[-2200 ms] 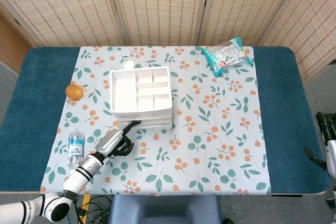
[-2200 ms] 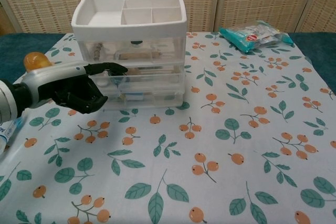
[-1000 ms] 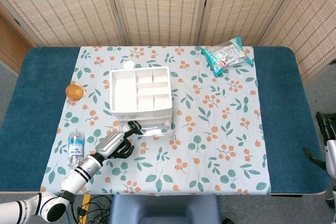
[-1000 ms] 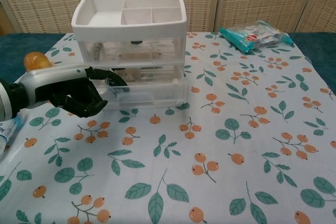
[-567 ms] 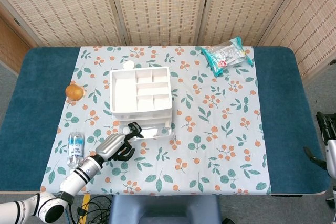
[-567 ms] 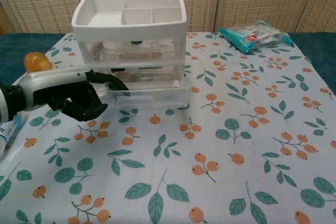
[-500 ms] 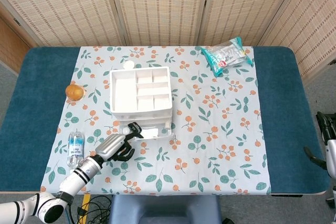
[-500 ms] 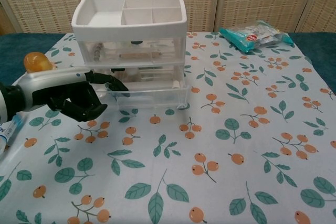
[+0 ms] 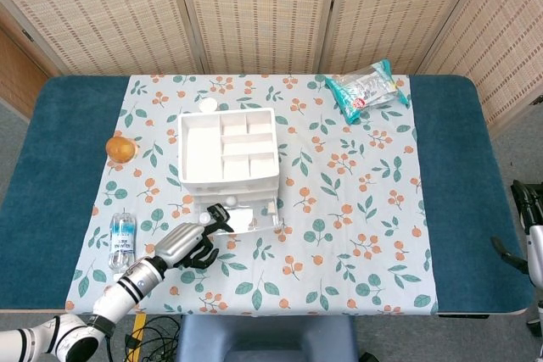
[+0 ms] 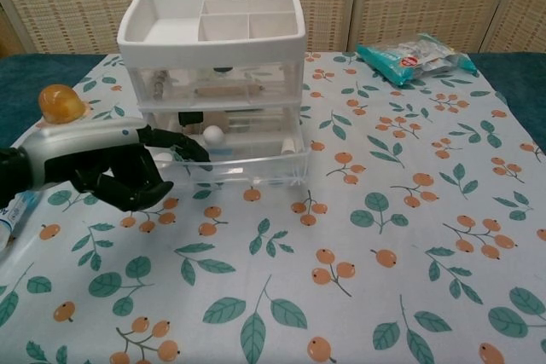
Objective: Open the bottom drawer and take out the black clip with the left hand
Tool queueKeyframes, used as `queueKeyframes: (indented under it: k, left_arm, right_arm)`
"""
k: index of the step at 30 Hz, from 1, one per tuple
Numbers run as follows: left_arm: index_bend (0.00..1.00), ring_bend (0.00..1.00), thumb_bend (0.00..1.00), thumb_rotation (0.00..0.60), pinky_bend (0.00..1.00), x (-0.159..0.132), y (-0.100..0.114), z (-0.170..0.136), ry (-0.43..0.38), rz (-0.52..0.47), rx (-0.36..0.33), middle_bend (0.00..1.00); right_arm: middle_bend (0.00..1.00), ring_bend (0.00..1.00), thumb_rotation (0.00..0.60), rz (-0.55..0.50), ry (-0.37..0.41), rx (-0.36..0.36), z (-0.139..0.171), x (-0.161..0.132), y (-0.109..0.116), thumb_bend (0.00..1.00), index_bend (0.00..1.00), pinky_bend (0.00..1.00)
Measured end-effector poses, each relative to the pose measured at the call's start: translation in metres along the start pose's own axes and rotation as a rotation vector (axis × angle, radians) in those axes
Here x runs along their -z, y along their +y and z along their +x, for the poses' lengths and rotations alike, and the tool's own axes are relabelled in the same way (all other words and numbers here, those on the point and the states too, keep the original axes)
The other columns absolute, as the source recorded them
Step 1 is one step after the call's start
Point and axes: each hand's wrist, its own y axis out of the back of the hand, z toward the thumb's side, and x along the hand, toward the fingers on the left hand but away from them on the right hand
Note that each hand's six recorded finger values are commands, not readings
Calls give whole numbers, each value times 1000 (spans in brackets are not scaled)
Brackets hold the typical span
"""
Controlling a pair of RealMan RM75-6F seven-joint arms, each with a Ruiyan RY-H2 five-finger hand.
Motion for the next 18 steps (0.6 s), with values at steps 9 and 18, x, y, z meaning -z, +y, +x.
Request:
queueKeyframes:
  k: [9, 18]
  left_arm:
    - [258, 1000, 556, 510, 1000, -4, -5, -5, -18, 7, 20, 900]
    - [251, 1000, 555, 505, 1000, -5, -6, -6, -20, 8, 25, 900]
  right_arm:
    - [131, 53, 600, 1, -4, 1, 0, 1, 0, 237, 0, 0]
    - [131, 53, 600, 0, -5, 0, 0, 1, 0, 238, 0, 0]
